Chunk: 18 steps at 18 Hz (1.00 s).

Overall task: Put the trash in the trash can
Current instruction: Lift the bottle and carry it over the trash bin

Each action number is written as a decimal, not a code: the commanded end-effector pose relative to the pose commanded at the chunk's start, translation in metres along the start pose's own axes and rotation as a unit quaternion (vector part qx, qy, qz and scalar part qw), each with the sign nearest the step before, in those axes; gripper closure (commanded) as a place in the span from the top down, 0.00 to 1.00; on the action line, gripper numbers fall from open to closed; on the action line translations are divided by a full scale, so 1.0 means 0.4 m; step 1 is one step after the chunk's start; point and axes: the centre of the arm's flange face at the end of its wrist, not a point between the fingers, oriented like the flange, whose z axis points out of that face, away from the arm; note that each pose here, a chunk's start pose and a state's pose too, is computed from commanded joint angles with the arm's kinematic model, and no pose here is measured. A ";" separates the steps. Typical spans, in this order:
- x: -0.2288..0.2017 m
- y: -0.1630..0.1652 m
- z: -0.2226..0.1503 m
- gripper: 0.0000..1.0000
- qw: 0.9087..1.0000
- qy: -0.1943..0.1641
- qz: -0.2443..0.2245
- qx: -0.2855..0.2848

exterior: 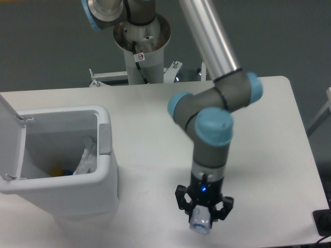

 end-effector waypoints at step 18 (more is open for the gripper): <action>0.646 -0.201 -0.316 0.55 0.986 0.130 -0.010 0.104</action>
